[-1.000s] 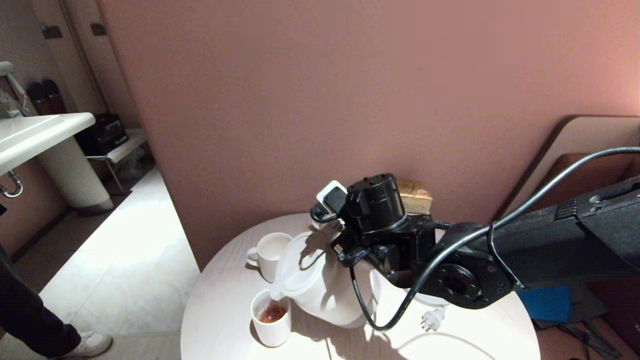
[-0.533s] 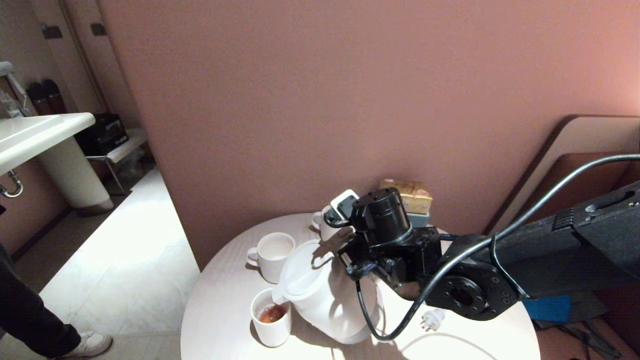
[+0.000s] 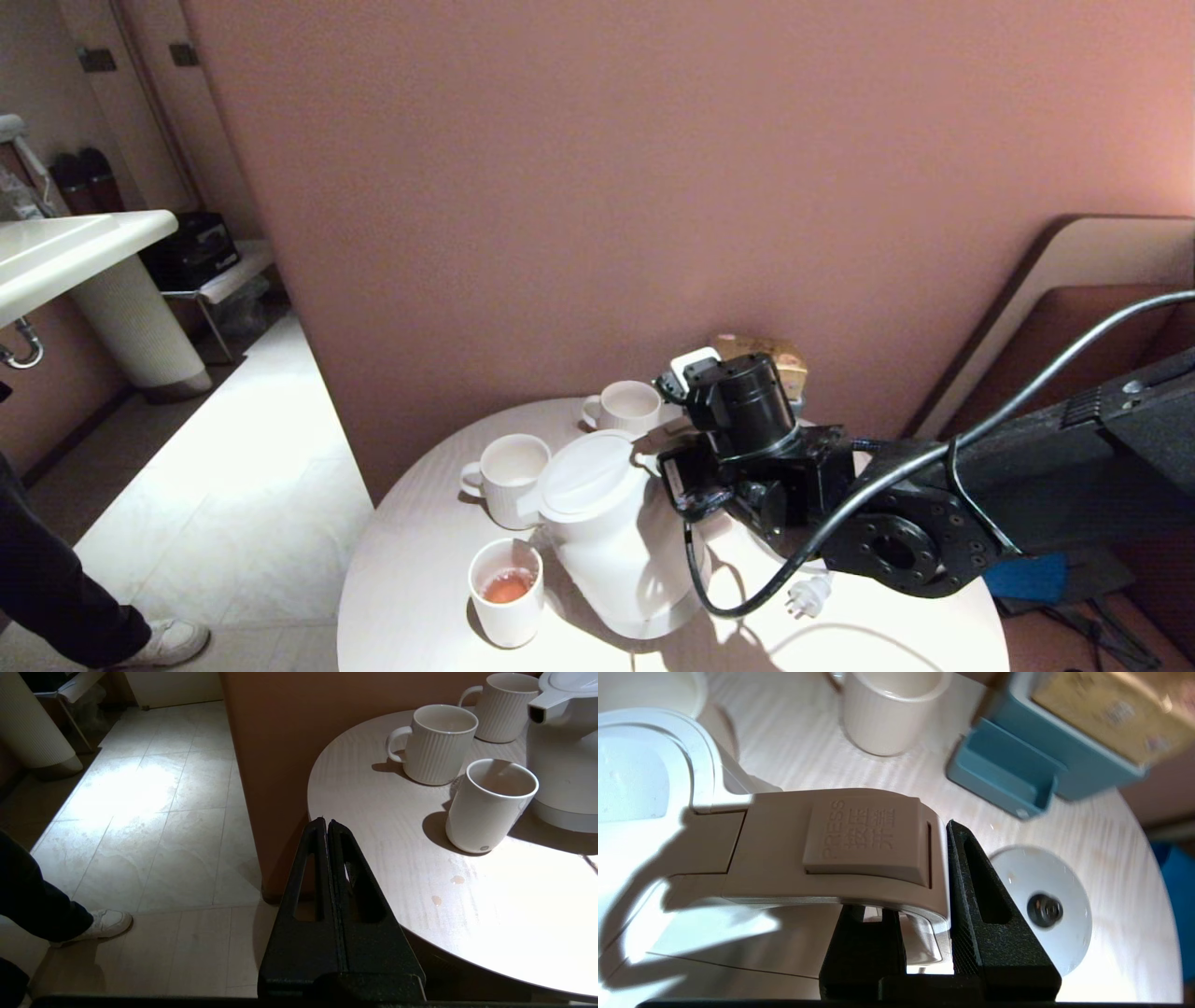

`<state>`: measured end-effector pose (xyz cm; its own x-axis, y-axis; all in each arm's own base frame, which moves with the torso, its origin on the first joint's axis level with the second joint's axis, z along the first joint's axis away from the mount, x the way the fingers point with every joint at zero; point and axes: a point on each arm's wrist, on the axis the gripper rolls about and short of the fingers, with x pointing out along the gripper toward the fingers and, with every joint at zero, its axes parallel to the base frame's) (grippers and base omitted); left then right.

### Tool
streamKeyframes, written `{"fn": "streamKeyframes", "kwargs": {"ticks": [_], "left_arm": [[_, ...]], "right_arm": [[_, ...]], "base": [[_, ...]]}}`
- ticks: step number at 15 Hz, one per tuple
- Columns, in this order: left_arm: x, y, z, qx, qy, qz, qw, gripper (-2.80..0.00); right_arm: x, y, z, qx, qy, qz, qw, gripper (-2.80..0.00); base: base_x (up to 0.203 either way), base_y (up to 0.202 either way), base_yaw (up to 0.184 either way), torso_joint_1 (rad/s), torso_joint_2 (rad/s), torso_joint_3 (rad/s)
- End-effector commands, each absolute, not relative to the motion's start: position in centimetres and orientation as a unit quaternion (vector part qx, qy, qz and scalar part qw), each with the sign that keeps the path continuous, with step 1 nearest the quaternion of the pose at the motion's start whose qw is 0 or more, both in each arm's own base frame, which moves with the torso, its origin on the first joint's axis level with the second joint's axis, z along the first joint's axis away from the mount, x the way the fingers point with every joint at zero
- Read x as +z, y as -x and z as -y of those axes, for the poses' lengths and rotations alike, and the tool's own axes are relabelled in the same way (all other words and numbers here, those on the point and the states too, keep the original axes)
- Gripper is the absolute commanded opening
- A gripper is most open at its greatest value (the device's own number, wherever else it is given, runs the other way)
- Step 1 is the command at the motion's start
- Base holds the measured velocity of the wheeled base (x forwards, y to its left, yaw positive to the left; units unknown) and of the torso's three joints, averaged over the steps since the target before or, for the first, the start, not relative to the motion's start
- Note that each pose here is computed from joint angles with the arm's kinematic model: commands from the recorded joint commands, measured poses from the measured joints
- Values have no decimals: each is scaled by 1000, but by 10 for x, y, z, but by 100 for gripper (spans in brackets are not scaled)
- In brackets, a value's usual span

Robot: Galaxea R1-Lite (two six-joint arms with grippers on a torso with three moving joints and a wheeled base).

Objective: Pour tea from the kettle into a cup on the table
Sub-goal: Pour water into the cup, then put down the kettle on the table

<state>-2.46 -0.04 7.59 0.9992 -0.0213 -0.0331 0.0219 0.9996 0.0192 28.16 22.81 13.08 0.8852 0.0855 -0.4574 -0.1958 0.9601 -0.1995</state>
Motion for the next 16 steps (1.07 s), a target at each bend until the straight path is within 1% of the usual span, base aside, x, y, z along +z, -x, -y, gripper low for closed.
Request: {"fn": "streamKeyframes", "kwargs": {"ticks": [1, 6, 14, 16], "left_arm": [[76, 24, 0, -11, -10, -18, 1000, -280], [76, 24, 0, -11, -10, -18, 1000, -280], [76, 24, 0, -10, -10, -18, 1000, -280], [76, 24, 0, -11, -10, -18, 1000, -280]], "right_arm": [[132, -279, -219, 65, 116, -232, 964, -280], [136, -279, -190, 33, 71, -207, 975, -280], [155, -289, -109, -41, -24, -182, 982, -280], [151, -291, -93, -50, -36, -176, 982, -280]], "base": [[0, 0, 0, 0, 0, 0], [0, 0, 0, 0, 0, 0], [0, 0, 0, 0, 0, 0], [0, 0, 0, 0, 0, 0]]}}
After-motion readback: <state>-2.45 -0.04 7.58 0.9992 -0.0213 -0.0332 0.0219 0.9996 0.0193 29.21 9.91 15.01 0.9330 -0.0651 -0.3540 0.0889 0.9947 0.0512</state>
